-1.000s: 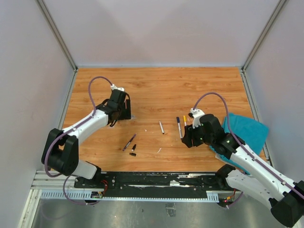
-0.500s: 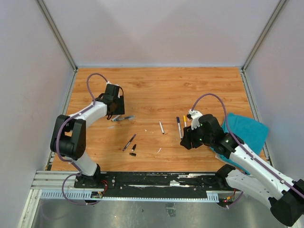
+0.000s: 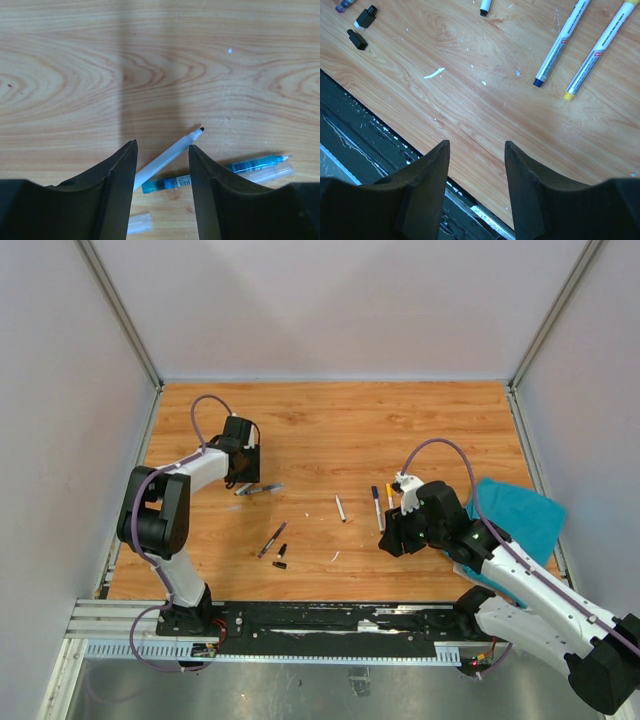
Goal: Insert the pens into the pen caps
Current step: Move the pen to the center of the board, then pick up the pen from the center of the board.
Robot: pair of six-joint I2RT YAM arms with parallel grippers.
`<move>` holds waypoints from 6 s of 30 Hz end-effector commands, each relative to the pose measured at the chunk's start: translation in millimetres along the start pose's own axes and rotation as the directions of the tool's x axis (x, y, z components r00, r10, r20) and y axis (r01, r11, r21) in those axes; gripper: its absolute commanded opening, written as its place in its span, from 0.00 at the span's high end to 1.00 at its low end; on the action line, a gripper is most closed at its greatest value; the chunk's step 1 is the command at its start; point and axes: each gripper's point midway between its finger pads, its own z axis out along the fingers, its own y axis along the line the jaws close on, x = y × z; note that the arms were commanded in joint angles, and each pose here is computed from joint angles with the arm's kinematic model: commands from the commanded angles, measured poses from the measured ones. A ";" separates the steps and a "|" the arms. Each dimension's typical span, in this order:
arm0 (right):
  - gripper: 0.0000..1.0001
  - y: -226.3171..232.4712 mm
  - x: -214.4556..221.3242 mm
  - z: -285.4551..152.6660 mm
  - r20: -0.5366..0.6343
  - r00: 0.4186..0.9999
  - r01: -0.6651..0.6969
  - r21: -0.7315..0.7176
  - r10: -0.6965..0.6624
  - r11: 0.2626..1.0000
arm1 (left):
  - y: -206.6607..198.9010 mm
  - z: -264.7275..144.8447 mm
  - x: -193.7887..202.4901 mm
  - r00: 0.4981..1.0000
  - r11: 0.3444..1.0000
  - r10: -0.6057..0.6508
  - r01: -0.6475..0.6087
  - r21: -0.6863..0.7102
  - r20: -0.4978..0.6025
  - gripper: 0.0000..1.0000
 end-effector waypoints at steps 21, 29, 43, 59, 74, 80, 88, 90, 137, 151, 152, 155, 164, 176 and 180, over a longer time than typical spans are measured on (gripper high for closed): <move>0.53 8.2 9.3 2.7 -0.045 0.999 -0.001 -0.041 -0.001 0.999 | -33.2 6.9 43.3 0.993 0.989 0.032 -0.016 0.145 -0.110 0.71; 0.52 7.2 10.9 1.0 -0.046 0.999 -0.007 -0.035 0.005 0.999 | -66.4 6.7 69.7 0.985 0.983 0.089 -0.063 0.171 -0.147 0.72; 0.53 8.1 10.1 0.3 -0.045 0.999 -0.020 -0.034 0.018 0.999 | -145.5 -17.5 106.7 0.968 0.949 0.194 -0.144 0.281 -0.158 0.73; 0.53 9.1 10.9 0.8 -0.045 0.998 -0.038 -0.035 0.037 0.999 | -168.2 -29.2 102.3 0.962 0.931 0.256 -0.218 0.294 -0.096 0.54; 0.52 9.9 10.8 -0.3 -0.041 0.998 -0.042 -0.032 0.041 0.999 | -171.0 -58.8 47.6 0.958 0.918 0.274 -0.288 0.274 0.088 0.40; 0.52 9.8 13.6 0.3 -0.045 0.998 -0.041 -0.031 0.040 0.999 | -150.1 -82.8 53.1 0.962 0.926 0.219 -0.258 0.276 0.164 0.37; 0.52 11.3 15.4 5.9 -0.054 0.998 -0.047 -0.041 0.045 0.998 | -121.8 -101.5 94.4 0.979 0.932 0.166 -0.195 0.304 0.118 0.36; 0.52 13.8 15.4 7.2 -0.058 0.997 -0.048 -0.051 0.045 0.998 | -117.4 -99.6 103.5 0.983 0.937 0.157 -0.178 0.299 0.093 0.40; 0.52 12.4 21.4 6.9 -0.084 0.996 -0.035 -0.040 0.032 0.999 | -121.4 -77.2 75.2 0.966 0.950 0.219 -0.242 0.196 0.135 0.55; 0.52 11.7 23.3 8.2 -0.097 0.995 -0.033 -0.037 0.029 0.999 | -121.5 -59.6 93.4 0.961 0.940 0.268 -0.278 0.196 0.073 0.62; 0.52 11.8 23.4 8.1 -0.098 0.995 -0.034 -0.037 0.030 0.999 | -121.3 -58.7 94.3 0.960 0.940 0.270 -0.278 0.195 0.069 0.63; 0.52 11.2 24.3 8.3 -0.100 0.995 -0.033 -0.036 0.030 0.999 | -121.5 -56.0 96.1 0.959 0.939 0.275 -0.283 0.193 0.065 0.64; 0.51 11.2 25.0 8.5 -0.106 0.994 -0.030 -0.037 0.026 0.999 | -126.4 -49.2 96.8 0.950 0.928 0.305 -0.311 0.204 0.060 0.68; 0.51 11.5 24.7 9.6 -0.114 0.993 -0.029 -0.037 0.024 0.999 | -132.7 -47.2 96.7 0.939 0.911 0.339 -0.343 0.230 0.056 0.74; 0.51 11.9 24.6 9.9 -0.116 0.993 -0.028 -0.039 0.023 0.999 | -133.9 -47.5 95.1 0.935 0.906 0.349 -0.354 0.234 0.062 0.76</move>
